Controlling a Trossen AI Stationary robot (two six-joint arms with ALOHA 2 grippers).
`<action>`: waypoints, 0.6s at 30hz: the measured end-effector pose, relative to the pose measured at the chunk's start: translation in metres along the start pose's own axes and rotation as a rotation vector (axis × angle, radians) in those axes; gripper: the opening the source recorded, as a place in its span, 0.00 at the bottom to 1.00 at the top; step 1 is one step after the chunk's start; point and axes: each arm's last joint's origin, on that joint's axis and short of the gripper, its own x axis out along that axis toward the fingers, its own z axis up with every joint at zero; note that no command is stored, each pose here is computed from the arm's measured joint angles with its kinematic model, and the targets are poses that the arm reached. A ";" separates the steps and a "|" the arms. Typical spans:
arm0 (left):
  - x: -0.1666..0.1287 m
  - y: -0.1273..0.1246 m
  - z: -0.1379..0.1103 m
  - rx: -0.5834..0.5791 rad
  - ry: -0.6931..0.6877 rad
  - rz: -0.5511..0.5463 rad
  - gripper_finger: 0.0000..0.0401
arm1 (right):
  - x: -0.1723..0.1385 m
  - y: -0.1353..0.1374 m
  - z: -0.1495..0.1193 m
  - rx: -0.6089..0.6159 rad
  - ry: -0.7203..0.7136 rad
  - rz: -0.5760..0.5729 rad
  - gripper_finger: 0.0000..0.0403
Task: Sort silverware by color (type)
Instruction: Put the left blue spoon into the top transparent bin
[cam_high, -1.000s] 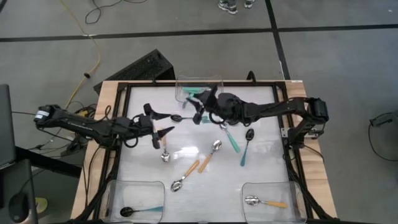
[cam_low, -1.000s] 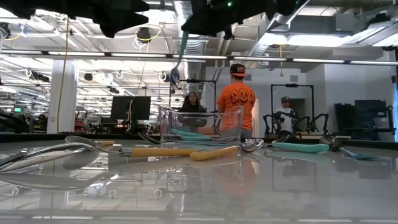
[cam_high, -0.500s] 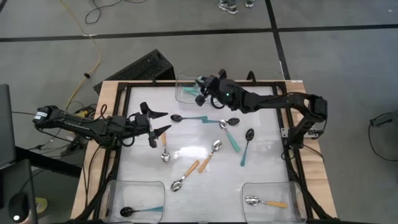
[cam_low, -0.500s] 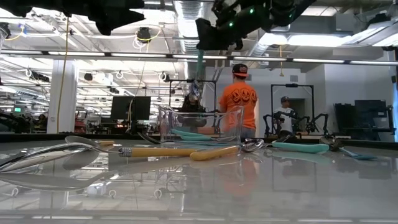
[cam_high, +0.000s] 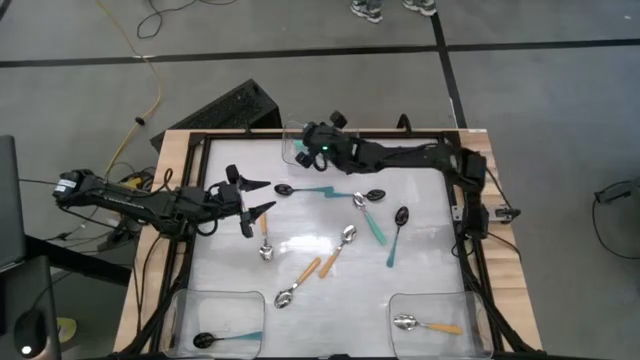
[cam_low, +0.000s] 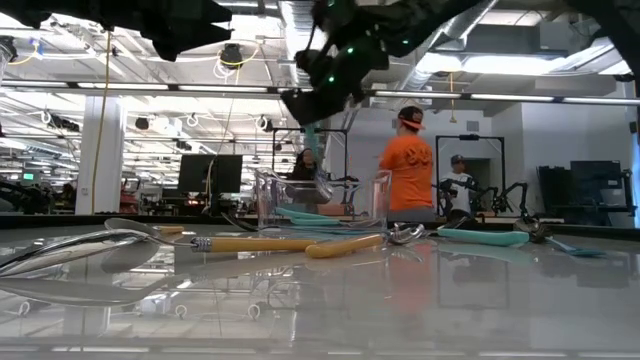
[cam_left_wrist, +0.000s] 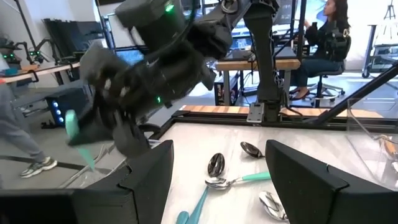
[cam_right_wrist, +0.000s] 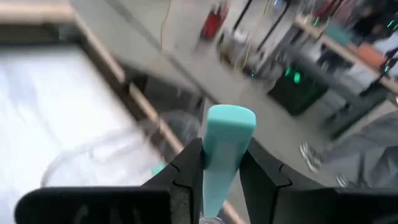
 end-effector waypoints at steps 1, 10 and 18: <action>0.000 0.000 0.000 0.000 0.000 0.000 0.60 | 0.004 0.003 0.000 -0.017 0.032 0.003 0.26; 0.000 0.000 0.000 -0.028 0.001 0.000 0.60 | 0.033 0.027 -0.003 -0.185 0.182 0.011 0.26; 0.000 0.000 0.000 -0.037 0.001 0.002 0.60 | 0.032 0.028 -0.006 -0.277 0.263 0.009 0.26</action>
